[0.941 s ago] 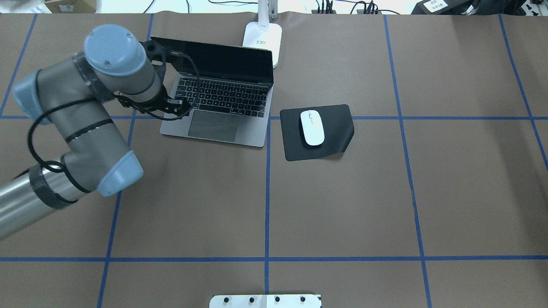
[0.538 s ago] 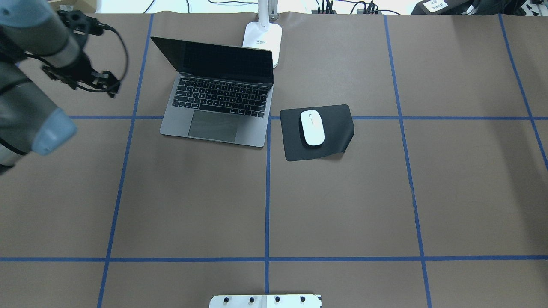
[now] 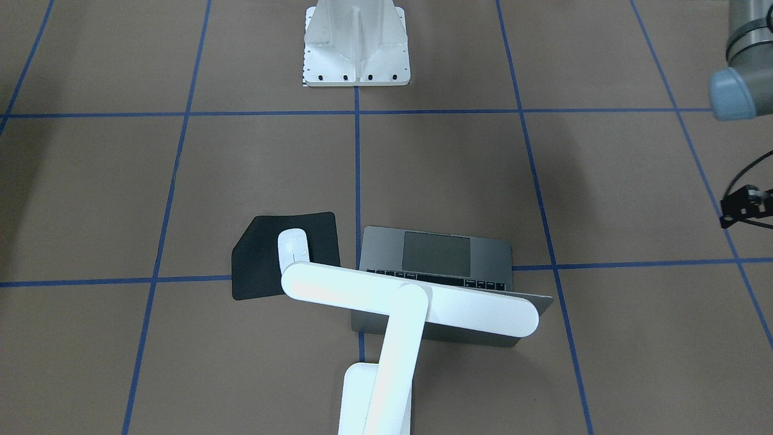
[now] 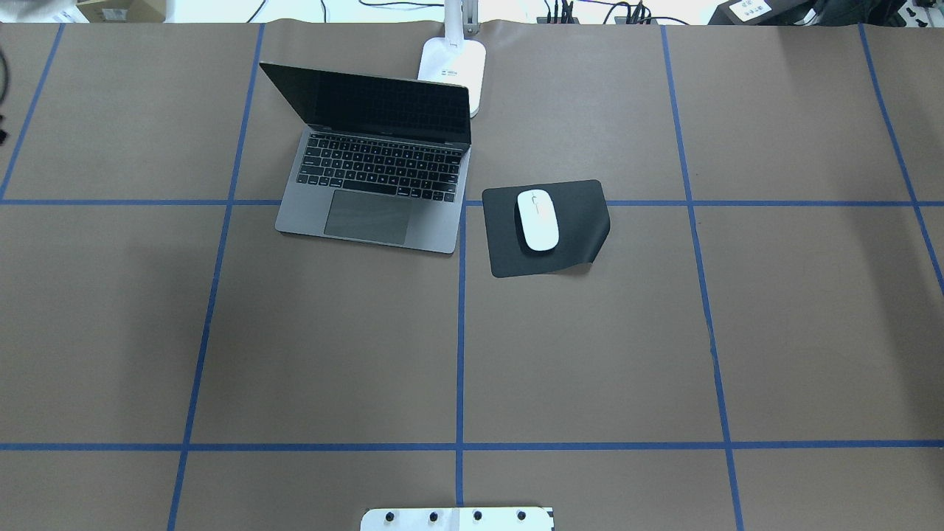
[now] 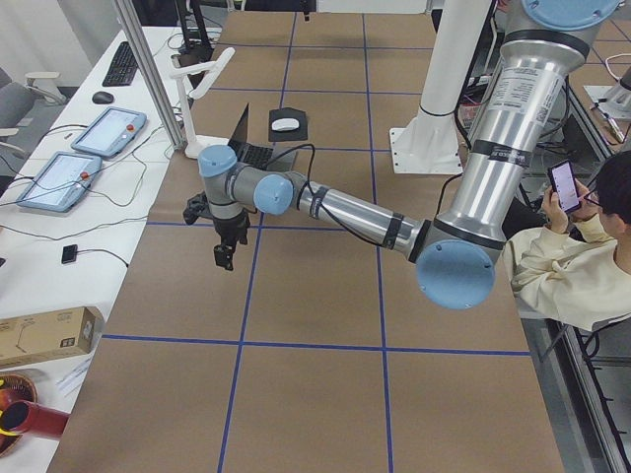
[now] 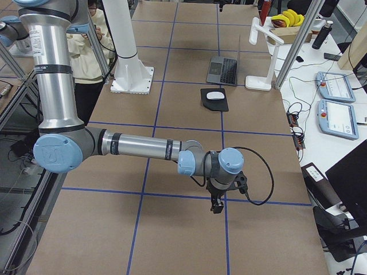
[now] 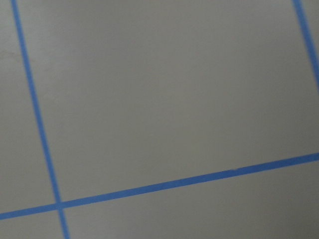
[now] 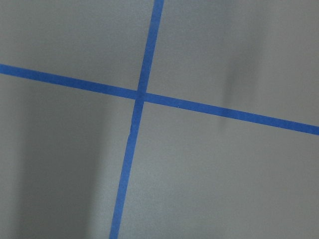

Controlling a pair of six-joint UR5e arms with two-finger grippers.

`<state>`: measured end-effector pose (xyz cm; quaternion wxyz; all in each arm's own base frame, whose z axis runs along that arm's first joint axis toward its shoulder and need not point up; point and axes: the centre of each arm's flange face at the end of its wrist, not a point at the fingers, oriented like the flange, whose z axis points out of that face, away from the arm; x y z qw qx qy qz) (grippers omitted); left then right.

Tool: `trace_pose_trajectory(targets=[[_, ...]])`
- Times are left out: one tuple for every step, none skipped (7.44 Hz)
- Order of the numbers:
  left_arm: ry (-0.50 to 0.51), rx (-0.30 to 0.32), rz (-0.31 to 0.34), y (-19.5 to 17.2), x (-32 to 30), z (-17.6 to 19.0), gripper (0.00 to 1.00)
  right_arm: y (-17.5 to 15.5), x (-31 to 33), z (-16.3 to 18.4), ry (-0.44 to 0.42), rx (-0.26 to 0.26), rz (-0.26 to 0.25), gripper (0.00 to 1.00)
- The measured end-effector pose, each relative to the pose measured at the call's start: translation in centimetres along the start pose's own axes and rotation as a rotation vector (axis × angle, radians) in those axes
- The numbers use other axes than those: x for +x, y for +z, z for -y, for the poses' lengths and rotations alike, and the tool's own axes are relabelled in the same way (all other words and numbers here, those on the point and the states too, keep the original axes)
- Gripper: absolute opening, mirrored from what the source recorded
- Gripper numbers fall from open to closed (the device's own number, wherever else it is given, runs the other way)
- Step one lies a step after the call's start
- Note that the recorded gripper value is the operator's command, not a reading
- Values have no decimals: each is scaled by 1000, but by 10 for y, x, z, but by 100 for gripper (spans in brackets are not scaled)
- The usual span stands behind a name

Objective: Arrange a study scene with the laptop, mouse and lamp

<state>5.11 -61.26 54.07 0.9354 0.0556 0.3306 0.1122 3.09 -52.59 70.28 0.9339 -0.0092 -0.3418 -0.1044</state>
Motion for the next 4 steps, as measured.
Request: trace_pose_trajectory(targets=[[11,-10,-6,0,-50,-13,99,-1,1,0,1,2,0,100],[15,-18,-7,3,-91,-28,99,-2,1,0,1,3,0,100],[15,-23,-8,9,-125,-44,99,-2,2,-1,3,4,0,100],[12,-25,-8,17,-157,-60,99,-2,2,-1,4,4,0,100]])
